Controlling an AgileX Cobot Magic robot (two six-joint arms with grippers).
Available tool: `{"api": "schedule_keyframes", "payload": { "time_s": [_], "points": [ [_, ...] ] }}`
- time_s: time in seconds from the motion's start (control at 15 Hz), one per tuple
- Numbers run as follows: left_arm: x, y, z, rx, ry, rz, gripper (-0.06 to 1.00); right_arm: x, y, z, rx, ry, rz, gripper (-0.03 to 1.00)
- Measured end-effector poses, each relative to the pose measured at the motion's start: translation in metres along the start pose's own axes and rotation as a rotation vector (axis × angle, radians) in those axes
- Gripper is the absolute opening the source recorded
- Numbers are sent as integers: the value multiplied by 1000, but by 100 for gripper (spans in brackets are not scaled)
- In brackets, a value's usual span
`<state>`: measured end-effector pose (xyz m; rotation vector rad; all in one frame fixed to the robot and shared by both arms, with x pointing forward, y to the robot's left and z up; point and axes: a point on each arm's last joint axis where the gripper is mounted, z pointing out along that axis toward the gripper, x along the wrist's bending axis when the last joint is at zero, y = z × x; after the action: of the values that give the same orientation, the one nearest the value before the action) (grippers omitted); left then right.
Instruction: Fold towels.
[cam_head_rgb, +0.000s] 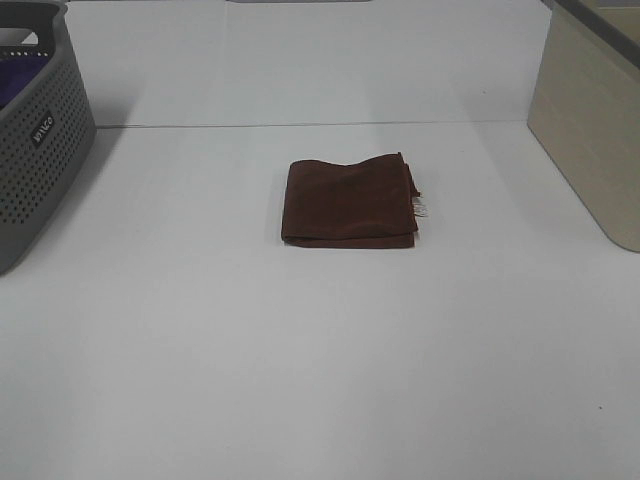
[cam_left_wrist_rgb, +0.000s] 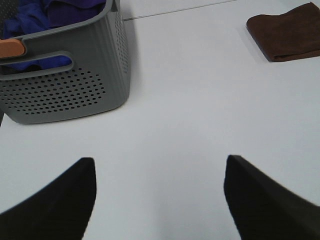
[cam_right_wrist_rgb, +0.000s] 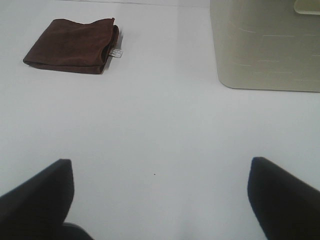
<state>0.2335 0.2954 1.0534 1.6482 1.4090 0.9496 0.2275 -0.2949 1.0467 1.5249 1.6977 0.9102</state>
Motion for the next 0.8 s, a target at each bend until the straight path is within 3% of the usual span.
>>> {"api": "schedule_keyframes", "payload": {
  "time_s": [0.8],
  "points": [
    [0, 0, 0, 0, 0, 1, 67, 0, 0, 0, 0, 0, 0, 90]
  ]
}}
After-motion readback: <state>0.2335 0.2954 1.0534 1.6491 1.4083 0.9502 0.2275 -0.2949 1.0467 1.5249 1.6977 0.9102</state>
